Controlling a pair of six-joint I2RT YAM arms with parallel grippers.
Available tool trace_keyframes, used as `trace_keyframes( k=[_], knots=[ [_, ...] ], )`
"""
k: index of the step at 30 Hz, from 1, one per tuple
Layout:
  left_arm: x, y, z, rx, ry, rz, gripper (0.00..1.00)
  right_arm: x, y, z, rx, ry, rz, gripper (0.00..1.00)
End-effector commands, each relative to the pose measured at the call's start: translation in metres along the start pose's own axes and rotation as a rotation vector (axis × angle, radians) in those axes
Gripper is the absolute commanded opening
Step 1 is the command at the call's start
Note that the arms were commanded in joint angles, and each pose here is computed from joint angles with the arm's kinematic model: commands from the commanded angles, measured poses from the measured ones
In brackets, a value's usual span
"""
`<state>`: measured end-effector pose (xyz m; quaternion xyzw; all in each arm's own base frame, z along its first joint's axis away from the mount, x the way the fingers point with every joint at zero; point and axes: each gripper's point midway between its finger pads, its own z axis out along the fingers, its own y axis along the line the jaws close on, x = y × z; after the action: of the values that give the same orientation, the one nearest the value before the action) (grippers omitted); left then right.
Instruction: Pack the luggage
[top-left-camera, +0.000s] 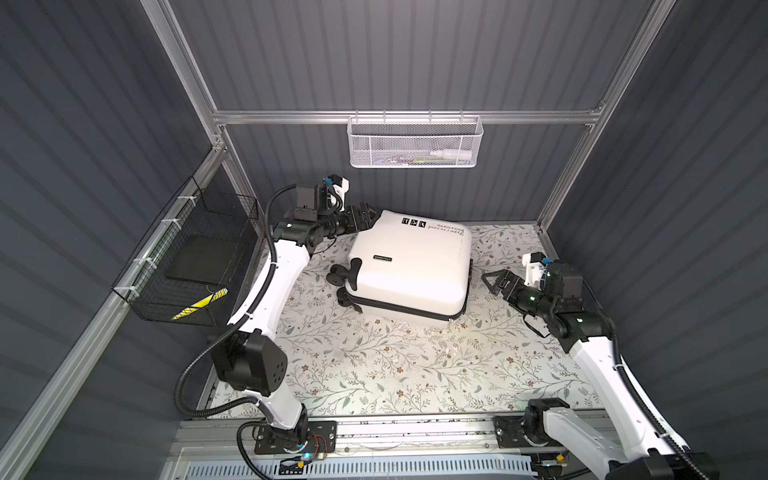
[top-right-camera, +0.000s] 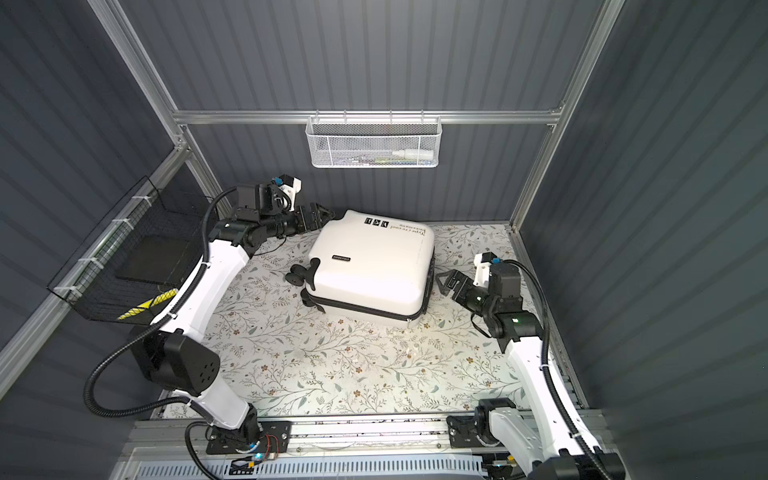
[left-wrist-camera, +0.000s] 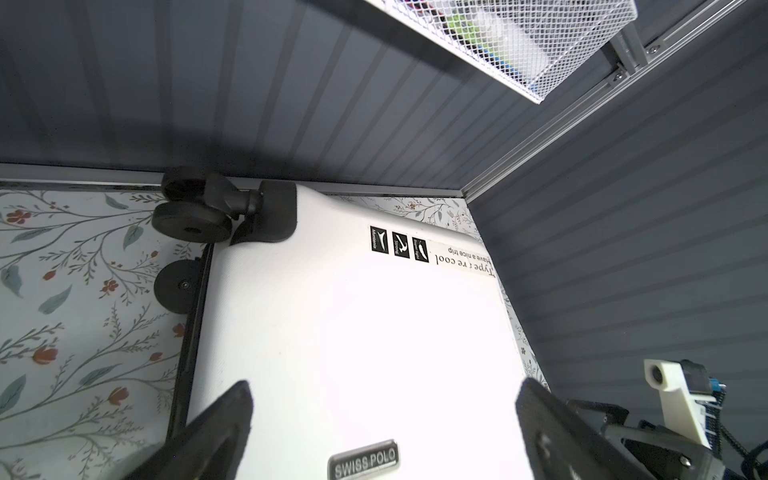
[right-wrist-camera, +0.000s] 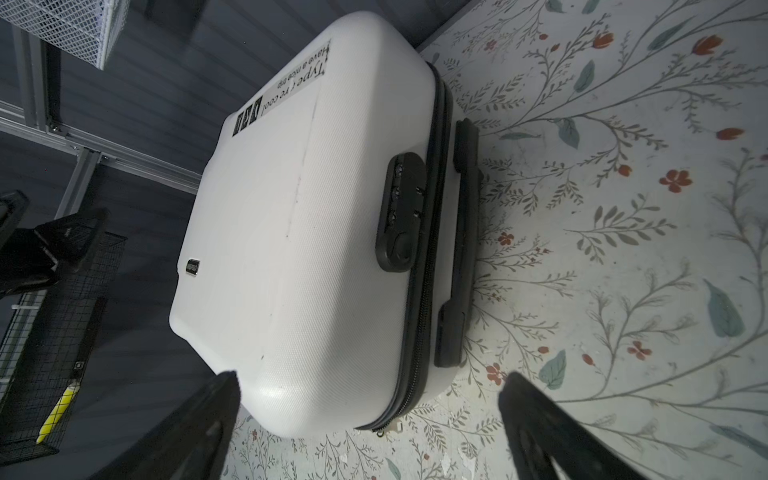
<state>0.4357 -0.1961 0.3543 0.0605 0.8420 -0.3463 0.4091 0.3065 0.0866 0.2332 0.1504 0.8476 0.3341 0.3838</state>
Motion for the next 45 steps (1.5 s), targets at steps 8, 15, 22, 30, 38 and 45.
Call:
trace_keyframes(
  k=[8,15,22,30,38,45],
  knots=[
    [0.039,0.006,-0.033,-0.038,-0.004,-0.106,1.00,0.021,-0.038,-0.004,0.150,0.025,0.031,0.99],
    [0.078,0.001,-0.048,0.023,0.021,-0.199,1.00,0.067,-0.028,0.006,-0.036,0.117,0.006,0.95],
    [0.119,0.003,-0.061,0.039,0.054,-0.267,1.00,0.115,-0.039,0.014,-0.015,0.154,-0.058,0.90],
    [0.172,0.010,-0.064,0.022,0.083,-0.277,1.00,0.123,-0.047,0.024,-0.020,0.142,-0.023,0.90],
    [0.201,0.019,-0.059,0.014,0.103,-0.284,1.00,0.060,-0.027,0.023,-0.003,0.080,-0.043,0.94],
    [0.224,0.023,-0.048,0.035,0.123,-0.281,1.00,-0.030,-0.018,0.040,-0.042,0.046,0.062,0.95]
  ],
)
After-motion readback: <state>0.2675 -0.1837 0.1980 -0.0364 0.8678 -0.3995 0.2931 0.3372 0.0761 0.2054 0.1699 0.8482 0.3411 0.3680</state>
